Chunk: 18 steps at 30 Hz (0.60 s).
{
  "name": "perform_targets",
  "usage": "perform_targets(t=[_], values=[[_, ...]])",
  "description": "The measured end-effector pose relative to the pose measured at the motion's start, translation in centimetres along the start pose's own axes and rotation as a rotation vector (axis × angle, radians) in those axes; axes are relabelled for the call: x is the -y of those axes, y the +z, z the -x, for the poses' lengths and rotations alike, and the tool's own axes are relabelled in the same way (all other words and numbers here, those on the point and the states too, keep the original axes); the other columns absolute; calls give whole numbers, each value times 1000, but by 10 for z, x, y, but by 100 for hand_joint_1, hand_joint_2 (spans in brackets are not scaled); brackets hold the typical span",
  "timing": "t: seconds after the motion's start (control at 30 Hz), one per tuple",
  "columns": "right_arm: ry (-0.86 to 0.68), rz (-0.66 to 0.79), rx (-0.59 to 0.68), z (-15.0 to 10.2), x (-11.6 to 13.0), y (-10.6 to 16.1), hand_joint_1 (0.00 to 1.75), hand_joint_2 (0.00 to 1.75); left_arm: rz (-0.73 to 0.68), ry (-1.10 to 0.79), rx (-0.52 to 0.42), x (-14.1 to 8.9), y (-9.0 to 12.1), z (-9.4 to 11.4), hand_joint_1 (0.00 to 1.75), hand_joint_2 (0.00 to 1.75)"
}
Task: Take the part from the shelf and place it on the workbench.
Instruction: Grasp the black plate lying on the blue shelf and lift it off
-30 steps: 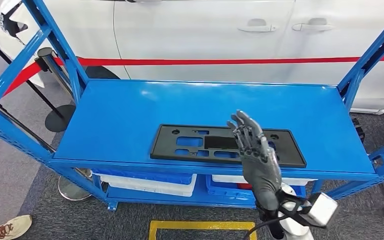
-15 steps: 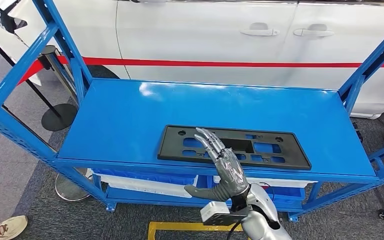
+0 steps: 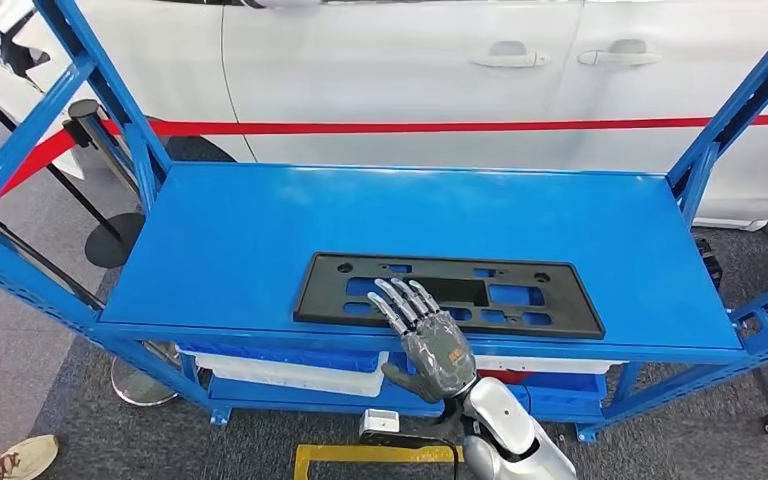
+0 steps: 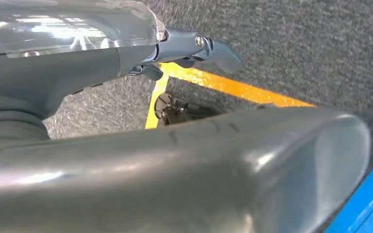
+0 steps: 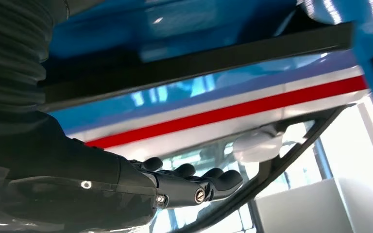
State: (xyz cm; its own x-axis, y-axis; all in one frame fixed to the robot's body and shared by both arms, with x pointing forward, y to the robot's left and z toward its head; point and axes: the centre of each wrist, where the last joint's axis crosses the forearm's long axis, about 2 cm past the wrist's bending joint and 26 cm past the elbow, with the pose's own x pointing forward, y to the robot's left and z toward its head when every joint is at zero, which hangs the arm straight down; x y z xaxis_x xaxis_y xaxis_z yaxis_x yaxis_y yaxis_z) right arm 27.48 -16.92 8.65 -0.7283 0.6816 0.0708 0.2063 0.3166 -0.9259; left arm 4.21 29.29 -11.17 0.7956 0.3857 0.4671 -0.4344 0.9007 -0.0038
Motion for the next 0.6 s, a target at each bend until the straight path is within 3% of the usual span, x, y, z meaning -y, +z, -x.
perform_targets(t=[0.2,0.6], values=[[75,-18,-25,0,-14,-5,0,175,2,-8,-4,-1,1,2,0,0],[153,12,-85,7,-14,-28,0,175,1,-10,0,0,0,1,0,0]])
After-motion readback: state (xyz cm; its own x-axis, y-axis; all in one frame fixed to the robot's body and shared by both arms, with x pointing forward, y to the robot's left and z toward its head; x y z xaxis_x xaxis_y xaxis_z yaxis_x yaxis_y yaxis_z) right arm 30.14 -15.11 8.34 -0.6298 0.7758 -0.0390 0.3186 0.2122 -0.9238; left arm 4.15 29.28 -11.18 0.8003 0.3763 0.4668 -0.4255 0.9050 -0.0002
